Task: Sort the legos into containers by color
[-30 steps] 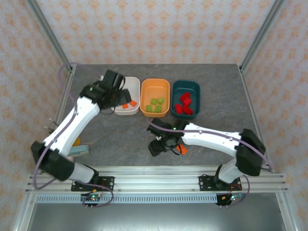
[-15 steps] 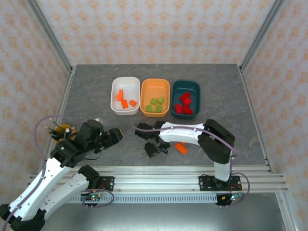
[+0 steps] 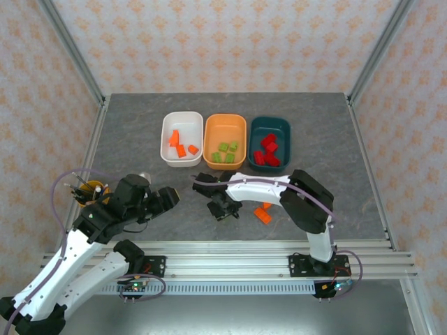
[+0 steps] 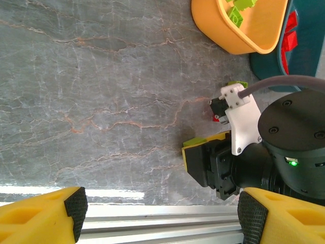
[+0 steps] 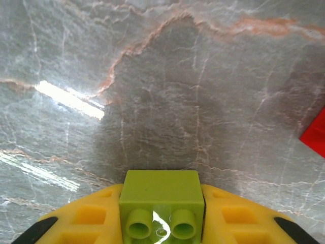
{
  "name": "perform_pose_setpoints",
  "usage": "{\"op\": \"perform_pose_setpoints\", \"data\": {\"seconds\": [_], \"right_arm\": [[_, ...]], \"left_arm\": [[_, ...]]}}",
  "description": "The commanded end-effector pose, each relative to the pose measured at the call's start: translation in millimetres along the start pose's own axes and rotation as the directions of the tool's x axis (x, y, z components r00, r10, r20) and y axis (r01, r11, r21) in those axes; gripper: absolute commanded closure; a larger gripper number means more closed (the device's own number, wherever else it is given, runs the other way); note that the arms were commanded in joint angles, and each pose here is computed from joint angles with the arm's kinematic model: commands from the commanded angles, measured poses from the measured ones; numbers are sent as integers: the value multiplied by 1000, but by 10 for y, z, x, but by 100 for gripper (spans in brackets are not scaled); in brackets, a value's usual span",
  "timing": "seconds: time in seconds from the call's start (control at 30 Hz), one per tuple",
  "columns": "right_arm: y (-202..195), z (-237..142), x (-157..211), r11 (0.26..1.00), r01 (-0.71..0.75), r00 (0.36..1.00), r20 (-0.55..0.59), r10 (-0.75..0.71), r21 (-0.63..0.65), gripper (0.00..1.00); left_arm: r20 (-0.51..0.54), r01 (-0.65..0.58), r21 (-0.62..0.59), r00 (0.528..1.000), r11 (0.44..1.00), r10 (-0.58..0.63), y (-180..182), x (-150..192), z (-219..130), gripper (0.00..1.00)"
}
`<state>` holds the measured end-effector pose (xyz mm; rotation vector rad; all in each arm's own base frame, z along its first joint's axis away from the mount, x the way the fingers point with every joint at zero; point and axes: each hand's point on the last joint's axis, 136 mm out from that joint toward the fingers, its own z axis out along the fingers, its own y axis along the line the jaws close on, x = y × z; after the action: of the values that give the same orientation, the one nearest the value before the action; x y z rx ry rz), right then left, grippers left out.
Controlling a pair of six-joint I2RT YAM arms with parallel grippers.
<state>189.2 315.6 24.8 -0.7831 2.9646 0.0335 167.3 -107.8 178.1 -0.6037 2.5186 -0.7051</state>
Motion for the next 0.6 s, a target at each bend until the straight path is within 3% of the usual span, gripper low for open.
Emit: {"op": "perform_pose_setpoints", "data": {"seconds": [0.0,0.2,0.57], "right_arm": [[-171,-506,-334,996,-84,989,124,85,-13,69],[-568,-1061,-1085,965,-244,930,260,260,-93,69],[-1200,-824,-2393,897,-405,842,311,442,-179,70]], "left_arm": [[11,0,60,1000,998,0,-189,-64,34,20],[51,-30,89,998,996,26,-481,-276,129,20],[138,-58,38,989,998,52,-760,-592,247,20]]}}
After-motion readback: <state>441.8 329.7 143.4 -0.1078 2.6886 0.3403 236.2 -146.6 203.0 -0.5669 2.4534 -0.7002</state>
